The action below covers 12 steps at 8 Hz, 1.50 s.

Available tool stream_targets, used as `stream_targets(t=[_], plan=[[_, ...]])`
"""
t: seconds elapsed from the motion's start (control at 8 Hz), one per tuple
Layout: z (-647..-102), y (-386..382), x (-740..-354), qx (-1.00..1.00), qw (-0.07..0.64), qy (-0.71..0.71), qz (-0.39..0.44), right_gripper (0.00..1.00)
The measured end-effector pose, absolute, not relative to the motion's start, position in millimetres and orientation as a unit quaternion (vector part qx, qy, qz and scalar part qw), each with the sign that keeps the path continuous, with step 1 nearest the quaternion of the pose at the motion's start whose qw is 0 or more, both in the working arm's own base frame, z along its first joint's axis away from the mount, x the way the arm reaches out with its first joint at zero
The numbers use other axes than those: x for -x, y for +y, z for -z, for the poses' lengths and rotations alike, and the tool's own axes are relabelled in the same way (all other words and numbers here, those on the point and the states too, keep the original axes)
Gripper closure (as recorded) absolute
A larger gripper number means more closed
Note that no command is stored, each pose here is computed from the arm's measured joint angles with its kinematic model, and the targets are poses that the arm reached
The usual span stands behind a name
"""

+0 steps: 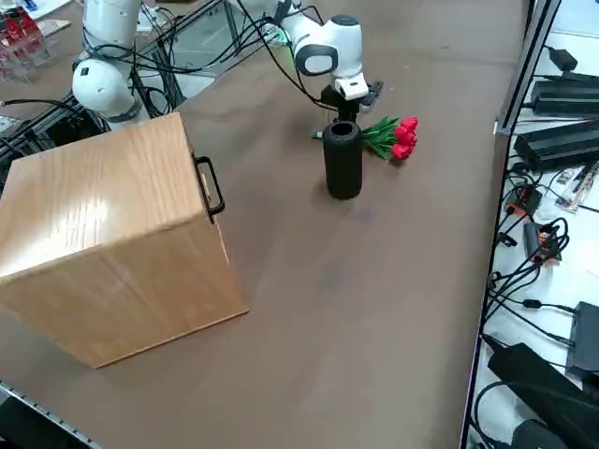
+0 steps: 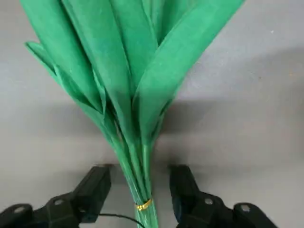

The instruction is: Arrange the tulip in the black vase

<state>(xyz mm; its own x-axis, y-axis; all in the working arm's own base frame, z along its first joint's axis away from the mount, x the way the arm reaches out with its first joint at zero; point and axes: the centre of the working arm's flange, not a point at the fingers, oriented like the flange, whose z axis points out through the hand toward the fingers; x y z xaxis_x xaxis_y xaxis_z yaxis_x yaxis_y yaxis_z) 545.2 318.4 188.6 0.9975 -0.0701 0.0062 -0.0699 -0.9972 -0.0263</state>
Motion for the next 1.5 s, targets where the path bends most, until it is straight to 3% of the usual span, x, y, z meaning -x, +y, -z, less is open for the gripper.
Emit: stream_targets(t=[0.12, 0.5, 1.0, 1.5], plan=[[-187, 318, -545, 0.999, 0.012, 0.035, 0.003, 0.25], [-192, 316, -547, 0.999, 0.012, 0.037, 0.005, 0.82], [-198, 323, -549, 0.999, 0.018, 0.033, 0.012, 0.86], [-261, 330, -557, 0.998, 0.039, 0.033, 0.038, 0.88]])
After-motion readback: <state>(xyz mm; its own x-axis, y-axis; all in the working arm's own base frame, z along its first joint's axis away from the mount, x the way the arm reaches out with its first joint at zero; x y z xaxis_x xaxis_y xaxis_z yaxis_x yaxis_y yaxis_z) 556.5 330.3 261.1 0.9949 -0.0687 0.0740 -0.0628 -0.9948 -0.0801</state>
